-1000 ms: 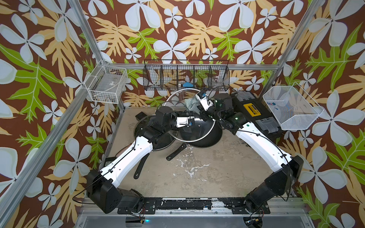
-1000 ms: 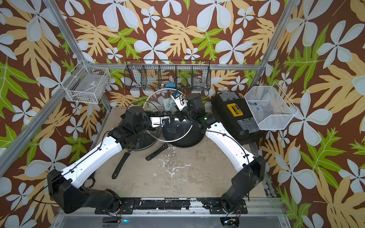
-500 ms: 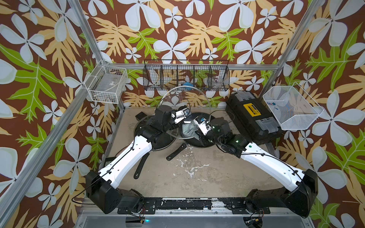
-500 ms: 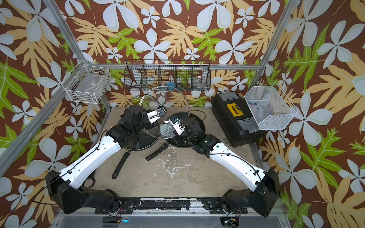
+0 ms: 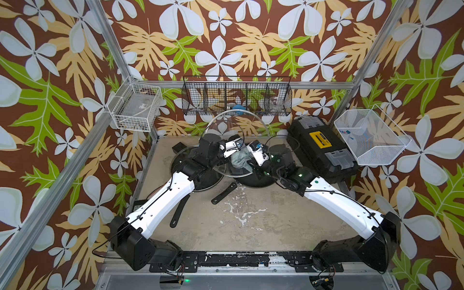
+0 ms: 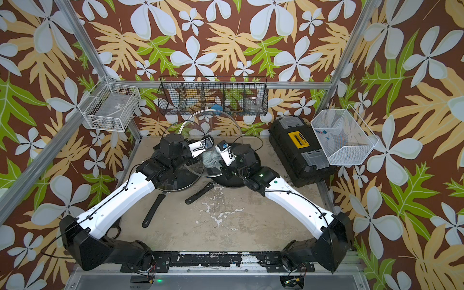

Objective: Wipe the pot lid with a cloth
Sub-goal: Wipe the pot lid.

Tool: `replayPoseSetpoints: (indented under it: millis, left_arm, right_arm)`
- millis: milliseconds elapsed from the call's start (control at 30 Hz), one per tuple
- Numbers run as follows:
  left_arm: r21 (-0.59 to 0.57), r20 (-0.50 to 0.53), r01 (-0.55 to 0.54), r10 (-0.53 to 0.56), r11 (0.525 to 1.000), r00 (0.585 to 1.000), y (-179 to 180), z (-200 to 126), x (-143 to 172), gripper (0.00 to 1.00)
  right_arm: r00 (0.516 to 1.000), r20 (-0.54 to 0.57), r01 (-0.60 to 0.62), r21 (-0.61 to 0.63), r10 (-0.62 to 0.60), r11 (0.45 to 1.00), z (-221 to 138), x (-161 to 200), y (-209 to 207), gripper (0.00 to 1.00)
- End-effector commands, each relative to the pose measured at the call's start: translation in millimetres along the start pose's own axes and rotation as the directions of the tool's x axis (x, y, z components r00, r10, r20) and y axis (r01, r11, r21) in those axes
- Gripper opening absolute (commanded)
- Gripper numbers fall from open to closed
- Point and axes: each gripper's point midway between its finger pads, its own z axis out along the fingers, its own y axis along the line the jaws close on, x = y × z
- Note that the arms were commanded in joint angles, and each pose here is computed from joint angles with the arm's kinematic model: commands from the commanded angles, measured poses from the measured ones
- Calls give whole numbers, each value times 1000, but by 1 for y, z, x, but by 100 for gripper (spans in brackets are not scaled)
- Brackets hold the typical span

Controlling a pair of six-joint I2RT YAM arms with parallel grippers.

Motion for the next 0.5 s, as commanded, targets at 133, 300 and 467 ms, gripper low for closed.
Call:
replayPoseSetpoints:
  millis: [133,300,467]
  left_arm:
    - [-136,155,-189,210,972,965,21,-12,-32,0]
    - [-169,209,-293,325,941,922,24,-16,-49,0]
    - [-197,239,-353,394,915,888,27,-19,-61,0]
  right_arm:
    - [997,40,54,115,-59,992,-9,-36,-65,0]
    - [990,94,96,73,-103,993,12,-82,-66,0]
    - [982,135,131,-3,-129,991,37,-112,-38,0]
